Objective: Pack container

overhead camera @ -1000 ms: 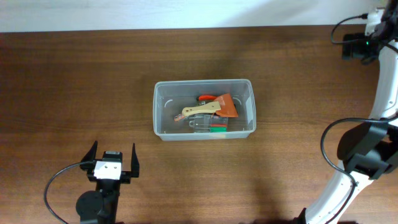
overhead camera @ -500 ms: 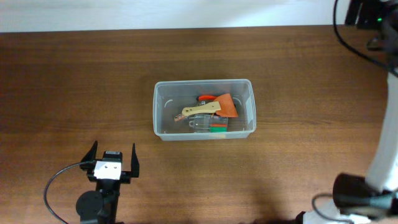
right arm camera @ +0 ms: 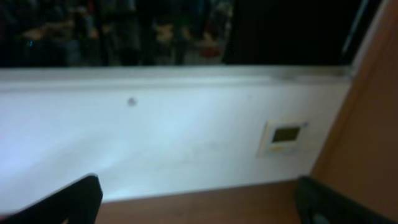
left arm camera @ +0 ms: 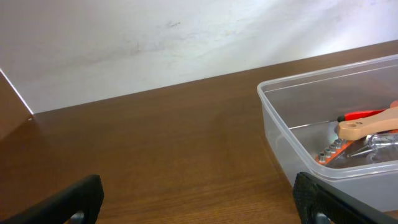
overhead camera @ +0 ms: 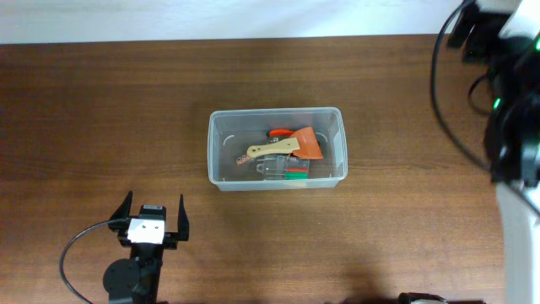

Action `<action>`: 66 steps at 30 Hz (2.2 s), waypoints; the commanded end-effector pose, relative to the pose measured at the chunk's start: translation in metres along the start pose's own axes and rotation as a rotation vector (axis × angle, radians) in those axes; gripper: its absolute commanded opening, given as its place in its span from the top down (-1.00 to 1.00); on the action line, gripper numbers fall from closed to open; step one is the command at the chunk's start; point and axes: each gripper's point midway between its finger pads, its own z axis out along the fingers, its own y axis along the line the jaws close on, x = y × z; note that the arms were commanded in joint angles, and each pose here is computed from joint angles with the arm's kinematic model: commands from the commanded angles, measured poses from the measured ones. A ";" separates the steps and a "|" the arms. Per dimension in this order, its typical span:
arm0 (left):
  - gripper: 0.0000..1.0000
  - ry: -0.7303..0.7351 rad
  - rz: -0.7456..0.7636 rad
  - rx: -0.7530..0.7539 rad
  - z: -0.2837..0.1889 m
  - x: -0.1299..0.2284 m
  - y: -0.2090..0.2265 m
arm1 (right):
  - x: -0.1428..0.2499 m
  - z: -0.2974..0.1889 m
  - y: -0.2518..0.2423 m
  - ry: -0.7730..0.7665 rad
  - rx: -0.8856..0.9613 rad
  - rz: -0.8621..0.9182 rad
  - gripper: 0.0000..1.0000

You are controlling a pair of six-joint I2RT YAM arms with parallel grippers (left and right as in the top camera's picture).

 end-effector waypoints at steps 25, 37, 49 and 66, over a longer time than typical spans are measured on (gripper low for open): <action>-0.98 -0.002 -0.012 -0.010 0.000 0.002 0.002 | 0.095 -0.170 0.047 -0.455 -0.271 0.022 -0.97; -0.99 -0.002 -0.012 -0.010 0.000 0.002 0.002 | 0.140 -0.183 0.051 -0.479 -0.292 0.017 -0.97; -0.98 -0.002 -0.012 -0.010 0.000 0.002 0.002 | 0.162 -0.195 0.049 -0.530 -0.287 0.018 -0.97; -0.98 -0.002 -0.013 -0.010 0.000 0.002 0.002 | 0.231 -0.168 0.060 -0.389 -0.312 0.012 -0.97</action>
